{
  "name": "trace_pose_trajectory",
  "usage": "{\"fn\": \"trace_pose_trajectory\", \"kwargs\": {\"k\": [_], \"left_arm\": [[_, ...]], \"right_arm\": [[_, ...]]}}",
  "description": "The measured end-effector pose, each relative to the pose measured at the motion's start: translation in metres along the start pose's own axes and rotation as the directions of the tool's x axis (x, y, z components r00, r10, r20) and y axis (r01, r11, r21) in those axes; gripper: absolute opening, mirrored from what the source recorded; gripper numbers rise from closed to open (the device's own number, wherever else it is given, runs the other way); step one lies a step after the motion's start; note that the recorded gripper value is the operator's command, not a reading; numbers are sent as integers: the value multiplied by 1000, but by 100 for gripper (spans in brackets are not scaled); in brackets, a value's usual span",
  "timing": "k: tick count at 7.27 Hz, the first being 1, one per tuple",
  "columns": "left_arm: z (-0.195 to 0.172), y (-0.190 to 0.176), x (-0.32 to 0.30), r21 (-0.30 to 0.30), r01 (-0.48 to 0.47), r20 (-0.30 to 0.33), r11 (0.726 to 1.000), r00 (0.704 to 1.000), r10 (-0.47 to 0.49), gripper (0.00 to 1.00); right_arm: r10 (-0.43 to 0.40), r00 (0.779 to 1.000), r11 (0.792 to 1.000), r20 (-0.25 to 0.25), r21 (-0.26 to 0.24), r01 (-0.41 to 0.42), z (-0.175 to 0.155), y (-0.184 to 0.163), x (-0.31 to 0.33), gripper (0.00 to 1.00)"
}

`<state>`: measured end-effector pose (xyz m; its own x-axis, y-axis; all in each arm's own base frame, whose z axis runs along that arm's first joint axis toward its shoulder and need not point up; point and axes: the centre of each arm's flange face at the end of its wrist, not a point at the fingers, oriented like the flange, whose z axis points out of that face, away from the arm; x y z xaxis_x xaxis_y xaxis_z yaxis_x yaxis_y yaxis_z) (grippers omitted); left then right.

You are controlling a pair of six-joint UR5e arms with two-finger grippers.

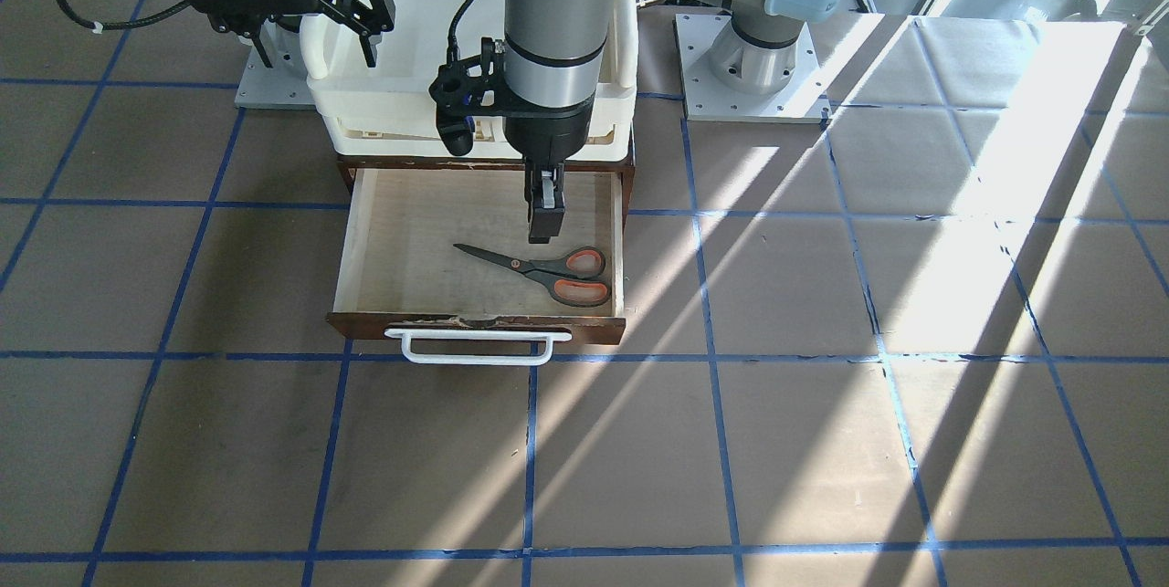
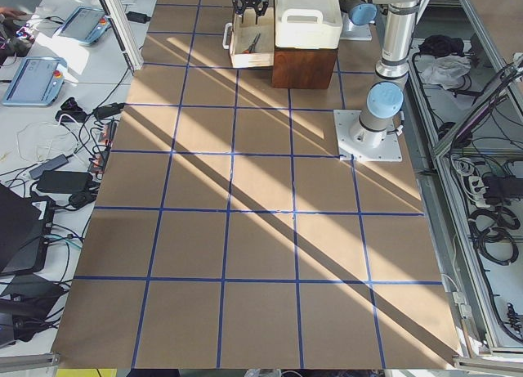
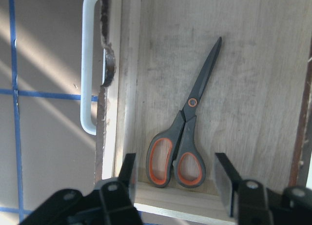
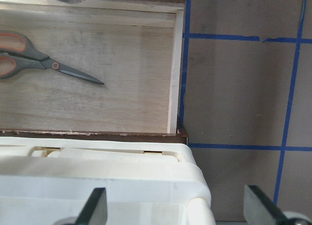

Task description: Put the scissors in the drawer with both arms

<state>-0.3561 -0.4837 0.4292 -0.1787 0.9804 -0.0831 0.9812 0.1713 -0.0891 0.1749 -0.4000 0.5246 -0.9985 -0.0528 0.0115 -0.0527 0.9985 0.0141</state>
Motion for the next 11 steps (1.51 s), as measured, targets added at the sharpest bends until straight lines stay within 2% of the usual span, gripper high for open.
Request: {"fn": "trace_pose_trajectory", "kwargs": {"k": [1,2,3,4,5,6,7,8,9,10,11], "left_arm": [[-17,10,-4,16,165,21,986,986,-166,92],[-33,26,-11,32,332,31,943,942,-333,100],[-46,46,-19,39,498,29,866,866,-499,100],[-55,71,-32,38,647,22,761,761,-648,100],[-61,97,-44,30,753,15,657,657,-754,100],[-67,121,-55,24,828,10,560,560,-828,100],[-73,144,-64,25,878,15,478,477,-879,100],[-76,167,-72,14,913,21,407,406,-913,100],[-76,190,-80,-6,936,34,351,351,-936,100],[-76,211,-85,-23,950,58,310,311,-949,100],[-75,223,-87,-35,957,75,288,290,-954,100]], "right_arm": [[0,1000,1000,0,0,0,0,0,0,100],[0,1000,1000,0,0,0,0,0,0,100],[-1,1000,1000,0,0,1,0,0,0,100],[-1,1000,1000,0,-1,1,0,0,0,100],[0,1000,1000,0,-1,0,0,0,0,100],[1,1000,1000,0,-1,-1,0,0,0,100],[0,1000,1000,0,-1,0,0,0,0,100],[0,1000,1000,0,-1,0,0,0,0,100],[1,1000,1000,2,-1,-1,0,0,0,100],[1,1000,1000,3,-1,-1,0,0,0,100],[1,1000,1000,2,1,-1,1,-1,0,100]]}}
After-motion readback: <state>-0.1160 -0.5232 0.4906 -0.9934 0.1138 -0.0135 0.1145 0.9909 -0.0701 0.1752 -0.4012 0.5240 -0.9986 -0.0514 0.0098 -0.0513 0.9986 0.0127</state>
